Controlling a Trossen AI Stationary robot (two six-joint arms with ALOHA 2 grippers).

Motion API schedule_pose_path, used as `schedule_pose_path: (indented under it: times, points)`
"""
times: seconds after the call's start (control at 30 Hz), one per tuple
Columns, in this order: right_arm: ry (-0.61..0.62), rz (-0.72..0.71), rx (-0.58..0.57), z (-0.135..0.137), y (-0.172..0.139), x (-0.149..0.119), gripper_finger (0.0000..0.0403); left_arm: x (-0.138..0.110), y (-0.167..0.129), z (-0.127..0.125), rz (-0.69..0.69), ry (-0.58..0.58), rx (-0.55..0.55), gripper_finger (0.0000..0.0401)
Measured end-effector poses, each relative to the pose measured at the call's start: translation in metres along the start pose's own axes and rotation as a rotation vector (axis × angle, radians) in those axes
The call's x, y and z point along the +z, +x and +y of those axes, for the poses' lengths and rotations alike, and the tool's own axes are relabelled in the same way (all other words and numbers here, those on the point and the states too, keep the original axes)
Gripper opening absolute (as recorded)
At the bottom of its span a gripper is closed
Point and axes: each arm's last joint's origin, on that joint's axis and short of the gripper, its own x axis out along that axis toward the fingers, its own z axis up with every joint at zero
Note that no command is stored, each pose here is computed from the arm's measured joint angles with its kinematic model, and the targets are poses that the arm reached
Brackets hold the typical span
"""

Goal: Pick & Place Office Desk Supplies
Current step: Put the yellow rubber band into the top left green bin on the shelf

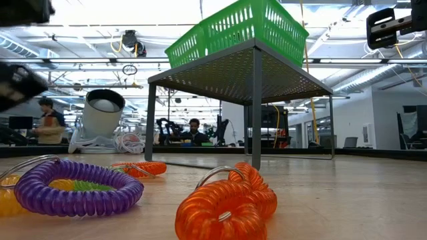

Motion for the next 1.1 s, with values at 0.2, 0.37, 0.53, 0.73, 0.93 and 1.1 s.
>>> schedule_pose_path:
  times: [0.2, 0.37, 0.53, 0.73, 0.93, 1.1]
  points:
    - [0.000, 0.001, 0.000, 0.000, 0.000, 0.000, 0.0020, 0.003, -0.017, 0.008, 0.012, -0.001, 0.066, 0.0011]
    - [0.000, 0.000, 0.000, 0.000, 0.000, 0.000, 0.0020, -0.001, -0.015, 0.016, 0.044, -0.043, 0.149, 0.0031]
    - [0.000, 0.000, 0.000, 0.000, 0.000, 0.000, 0.0020, -0.001, -0.009, 0.019, 0.032, -0.124, 0.177, 0.0036]
    - [0.000, 0.001, 0.000, 0.000, 0.000, 0.000, 0.0020, 0.002, -0.003, 0.022, 0.036, -0.205, 0.177, 0.0038]
    - [0.000, 0.000, 0.000, 0.000, 0.000, 0.000, 0.0020, 0.005, -0.003, 0.022, -0.020, -0.196, 0.195, 0.0068]
    - [0.000, 0.000, 0.000, 0.000, 0.000, 0.000, 0.0020, 0.007, -0.002, 0.024, -0.015, -0.207, 0.201, 0.0129]
